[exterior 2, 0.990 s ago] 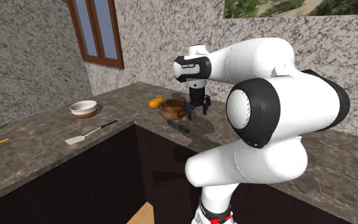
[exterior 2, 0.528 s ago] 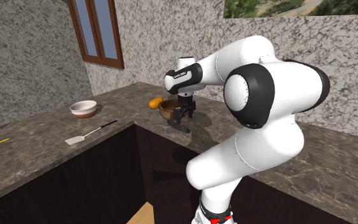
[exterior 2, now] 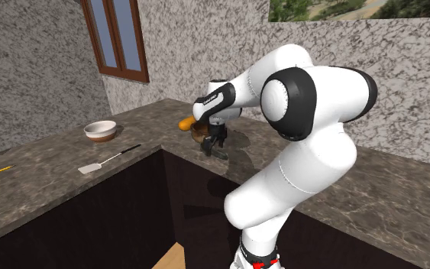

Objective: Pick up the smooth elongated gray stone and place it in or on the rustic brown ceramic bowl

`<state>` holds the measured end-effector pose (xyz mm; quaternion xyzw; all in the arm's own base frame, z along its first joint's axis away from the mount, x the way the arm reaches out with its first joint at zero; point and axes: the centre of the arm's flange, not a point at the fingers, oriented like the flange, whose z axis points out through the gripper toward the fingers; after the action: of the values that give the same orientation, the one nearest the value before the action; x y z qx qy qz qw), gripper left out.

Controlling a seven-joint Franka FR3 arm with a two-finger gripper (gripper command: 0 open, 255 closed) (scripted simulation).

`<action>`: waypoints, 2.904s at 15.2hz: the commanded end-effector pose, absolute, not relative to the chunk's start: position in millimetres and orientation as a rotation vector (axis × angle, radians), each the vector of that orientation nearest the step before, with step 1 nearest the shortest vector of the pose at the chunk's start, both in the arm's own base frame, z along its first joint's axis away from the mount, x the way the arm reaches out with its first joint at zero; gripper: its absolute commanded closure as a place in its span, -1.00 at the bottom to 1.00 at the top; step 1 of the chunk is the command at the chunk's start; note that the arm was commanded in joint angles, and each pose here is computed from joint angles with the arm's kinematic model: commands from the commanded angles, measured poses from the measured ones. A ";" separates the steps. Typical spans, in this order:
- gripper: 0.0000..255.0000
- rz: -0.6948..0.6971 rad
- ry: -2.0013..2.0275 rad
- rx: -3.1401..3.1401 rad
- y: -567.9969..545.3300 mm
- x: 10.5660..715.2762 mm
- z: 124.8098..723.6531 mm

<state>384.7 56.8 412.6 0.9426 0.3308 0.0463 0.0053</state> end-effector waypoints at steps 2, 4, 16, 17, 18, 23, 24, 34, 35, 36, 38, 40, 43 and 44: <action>-1.00 0.146 1.036 2.951 57.0 386.3 399.6; -1.00 0.146 1.036 2.951 57.0 386.3 399.6; 1.00 0.146 1.036 2.951 57.0 386.3 399.7; 1.00 0.146 1.036 2.951 57.0 386.3 399.7; 1.00 0.146 1.036 2.951 57.0 386.3 399.7; 1.00 0.146 1.036 2.951 57.0 386.3 420.7; 1.00 0.146 1.036 2.951 57.0 386.3 426.0; 1.00 0.146 1.036 2.951 57.0 386.3 478.8; 1.00 0.146 1.036 2.951 57.0 386.3 484.1; 1.00 0.146 1.036 2.951 57.0 386.3 489.4; 1.00 0.146 1.036 2.951 57.0 386.3 499.9; 1.00 0.146 1.036 2.951 57.0 386.3 510.5; 1.00 0.146 1.036 2.951 57.0 386.3 526.4; 1.00 0.146 1.036 2.951 57.0 386.3 531.6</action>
<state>386.4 56.4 525.5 0.9424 0.3311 0.0468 0.0054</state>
